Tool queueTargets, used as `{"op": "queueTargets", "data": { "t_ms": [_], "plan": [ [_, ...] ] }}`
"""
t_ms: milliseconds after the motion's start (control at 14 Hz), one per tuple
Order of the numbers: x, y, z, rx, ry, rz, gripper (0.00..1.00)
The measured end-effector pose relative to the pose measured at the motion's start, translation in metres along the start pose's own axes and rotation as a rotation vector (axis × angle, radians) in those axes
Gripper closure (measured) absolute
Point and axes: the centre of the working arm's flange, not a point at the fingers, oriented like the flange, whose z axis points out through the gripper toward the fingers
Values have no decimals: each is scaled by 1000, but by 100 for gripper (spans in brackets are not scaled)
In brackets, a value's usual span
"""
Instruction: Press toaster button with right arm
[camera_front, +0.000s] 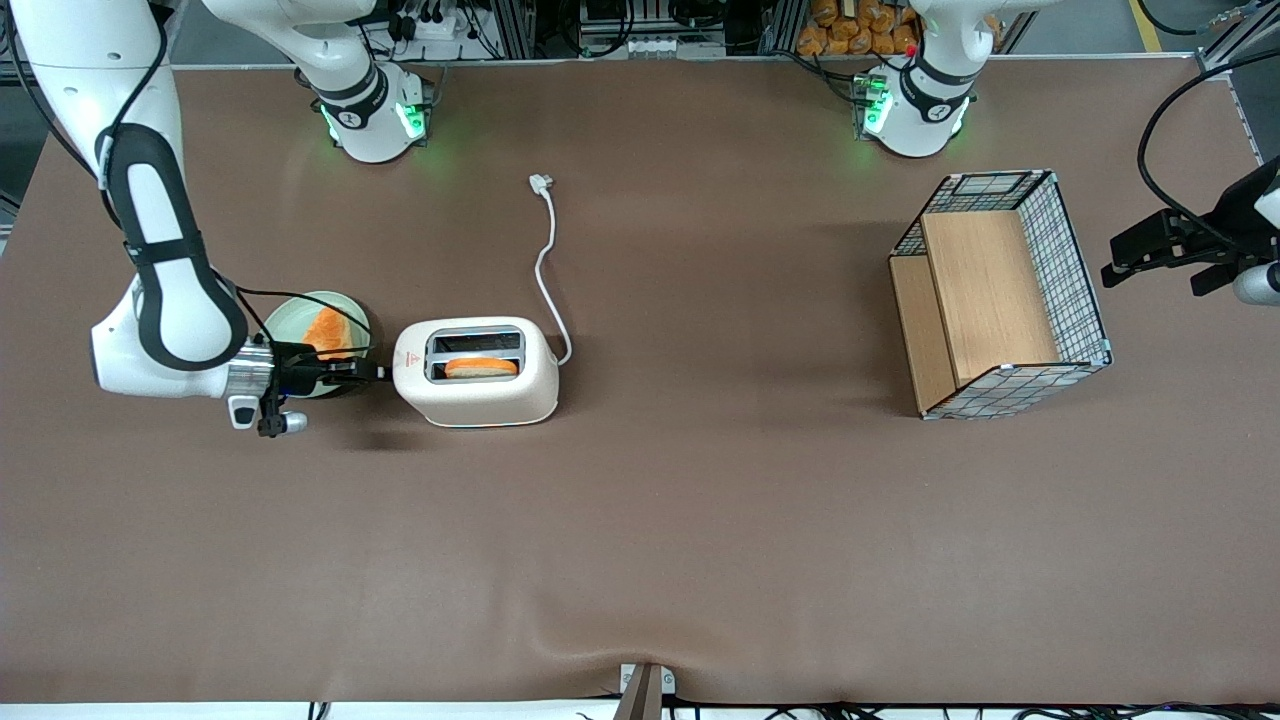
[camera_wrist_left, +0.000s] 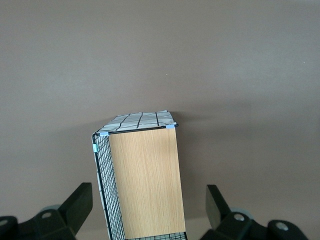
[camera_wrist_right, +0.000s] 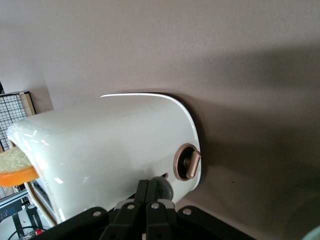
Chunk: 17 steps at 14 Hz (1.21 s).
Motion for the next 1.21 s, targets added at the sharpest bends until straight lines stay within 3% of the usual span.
{"op": "queueTargets", "data": {
  "t_ms": [214, 500, 929, 1143, 1214],
  "plan": [
    [4, -14, -48, -107, -57, 2, 99],
    [-4, -57, -137, -181, -122, 27, 99],
    [-15, -131, -226, -401, -132, 3, 99],
    [-30, -160, -265, -589, -104, -21, 99],
    [-39, -175, -276, -636, -87, -35, 93]
  ]
}}
